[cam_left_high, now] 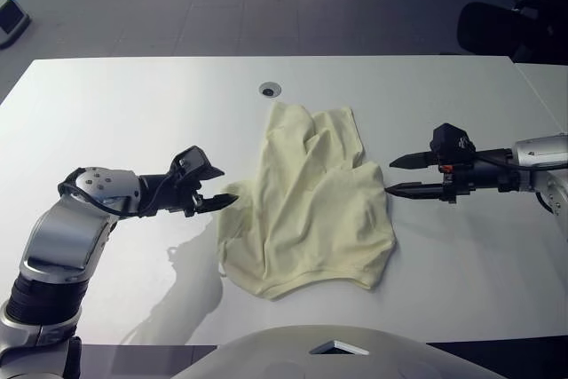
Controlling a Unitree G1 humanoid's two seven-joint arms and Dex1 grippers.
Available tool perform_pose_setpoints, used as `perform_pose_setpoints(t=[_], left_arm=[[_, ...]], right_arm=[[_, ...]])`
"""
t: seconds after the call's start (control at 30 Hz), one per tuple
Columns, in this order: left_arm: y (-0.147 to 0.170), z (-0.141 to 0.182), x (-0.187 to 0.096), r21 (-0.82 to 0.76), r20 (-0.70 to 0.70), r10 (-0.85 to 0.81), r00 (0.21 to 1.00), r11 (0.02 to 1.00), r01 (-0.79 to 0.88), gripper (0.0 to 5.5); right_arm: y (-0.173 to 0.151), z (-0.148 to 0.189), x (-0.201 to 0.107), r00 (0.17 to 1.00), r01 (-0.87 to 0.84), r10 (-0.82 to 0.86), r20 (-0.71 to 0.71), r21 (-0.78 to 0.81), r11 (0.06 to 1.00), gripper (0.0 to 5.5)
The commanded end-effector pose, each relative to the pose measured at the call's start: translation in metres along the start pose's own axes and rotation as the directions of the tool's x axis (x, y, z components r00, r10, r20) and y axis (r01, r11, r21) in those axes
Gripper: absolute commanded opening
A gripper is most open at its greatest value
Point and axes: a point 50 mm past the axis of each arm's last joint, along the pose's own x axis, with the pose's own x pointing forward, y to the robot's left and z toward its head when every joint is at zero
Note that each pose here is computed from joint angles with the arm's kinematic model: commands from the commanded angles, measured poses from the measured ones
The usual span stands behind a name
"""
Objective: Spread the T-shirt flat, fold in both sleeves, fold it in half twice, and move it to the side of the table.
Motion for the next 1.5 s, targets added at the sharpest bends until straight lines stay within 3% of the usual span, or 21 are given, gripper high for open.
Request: perform_pose_setpoints(t=[0.03, 0.17, 0.3, 1.13, 1.37, 1.5], left_arm=[[0.011, -0.012, 0.013, -0.061, -0.019, 0.009, 1.000, 0.998, -0.010, 4.19], [0.013, -0.018, 0.022, -0.089, -0.029, -0.015, 0.999, 0.996, 0.013, 4.86], [0.009, -0.022, 0.025, -0.103, -0.037, -0.062, 0.997, 0.993, 0.057, 4.24], [0.014, -0.034, 0.030, -0.133, -0.052, -0.034, 0.998, 0.991, 0.027, 0.00], [0.007, -0.046, 0.025, -0.207, -0.043, 0.018, 0.999, 0.978, -0.026, 0.00], [-0.004, -0.057, 0.021, -0.272, -0.048, 0.057, 0.997, 0.960, -0.068, 0.00]], right_arm=[[-0.016, -0.004, 0.014, 0.999, 0.041, -0.041, -0.006, 0.042, 0.998, 4.00], [-0.032, -0.009, 0.025, 0.996, 0.083, -0.082, -0.022, 0.068, 0.994, 4.65], [-0.036, -0.011, 0.033, 0.998, 0.065, -0.062, -0.033, 0.079, 0.995, 5.28], [-0.031, -0.034, 0.039, 0.996, 0.025, -0.009, -0.094, 0.167, 0.986, 1.18], [-0.034, -0.052, 0.023, 0.985, 0.098, -0.068, -0.156, 0.199, 0.975, 0.08], [-0.033, -0.068, 0.014, 0.974, 0.162, -0.115, -0.197, 0.244, 0.956, 0.02]])
